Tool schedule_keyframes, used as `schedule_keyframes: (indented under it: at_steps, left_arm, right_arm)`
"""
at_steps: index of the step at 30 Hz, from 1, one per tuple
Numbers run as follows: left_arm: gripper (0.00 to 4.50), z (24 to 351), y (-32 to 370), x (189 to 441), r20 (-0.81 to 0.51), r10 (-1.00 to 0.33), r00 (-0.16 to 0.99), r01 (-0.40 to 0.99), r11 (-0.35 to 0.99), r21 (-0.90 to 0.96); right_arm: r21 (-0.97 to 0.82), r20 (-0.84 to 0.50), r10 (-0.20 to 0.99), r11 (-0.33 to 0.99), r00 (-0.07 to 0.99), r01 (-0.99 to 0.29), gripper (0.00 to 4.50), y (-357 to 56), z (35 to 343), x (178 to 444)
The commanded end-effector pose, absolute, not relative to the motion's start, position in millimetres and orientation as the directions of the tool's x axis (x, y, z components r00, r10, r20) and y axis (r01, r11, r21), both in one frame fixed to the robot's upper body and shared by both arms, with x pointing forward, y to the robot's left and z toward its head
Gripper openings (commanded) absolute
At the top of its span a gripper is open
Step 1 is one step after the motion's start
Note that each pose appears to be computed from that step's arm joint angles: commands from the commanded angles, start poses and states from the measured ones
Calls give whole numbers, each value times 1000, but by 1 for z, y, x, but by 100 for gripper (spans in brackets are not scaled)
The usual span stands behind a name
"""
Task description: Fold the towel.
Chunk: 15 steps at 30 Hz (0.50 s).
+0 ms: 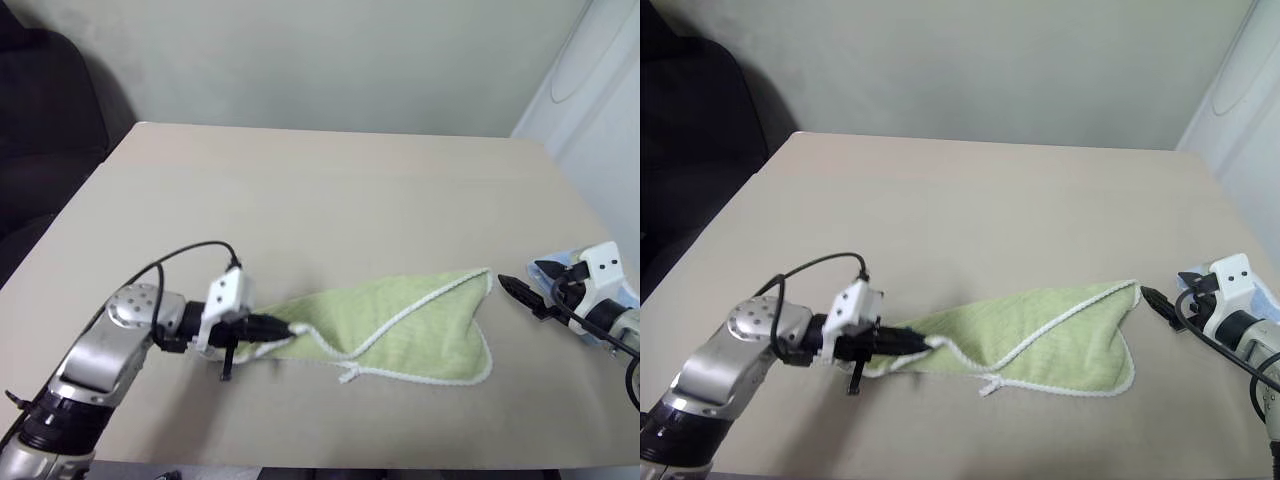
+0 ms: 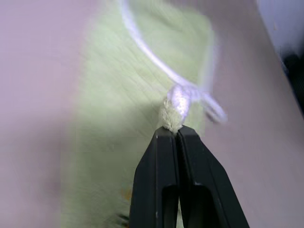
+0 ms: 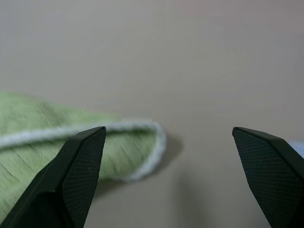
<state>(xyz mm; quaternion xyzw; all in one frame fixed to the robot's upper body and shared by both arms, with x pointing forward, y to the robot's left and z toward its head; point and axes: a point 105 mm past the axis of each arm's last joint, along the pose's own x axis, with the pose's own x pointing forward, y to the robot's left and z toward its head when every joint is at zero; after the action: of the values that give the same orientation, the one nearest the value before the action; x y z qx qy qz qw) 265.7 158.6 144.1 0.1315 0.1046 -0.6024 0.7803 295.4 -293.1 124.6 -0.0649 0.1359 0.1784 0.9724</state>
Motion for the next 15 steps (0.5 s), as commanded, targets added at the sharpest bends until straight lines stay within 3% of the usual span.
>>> schedule_keyframes:
  at_steps: [1, 4, 15]
  left_arm:
    - [2, 166, 174, 295, -181, -880, 440, 898, 434, 70]
    - [2, 176, 186, 313, -98, -833, 544, 838, 544, 30]
    - [2, 168, 194, 323, -101, -785, 611, 791, 608, 63]
  right_arm:
    - [-81, -274, 338, 925, 900, -372, 450, -299, 129, 308]
    - [-56, -270, 362, 919, 892, -390, 450, -294, 127, 320]
    - [-41, -326, 439, 879, 838, -476, 450, -279, 107, 349]
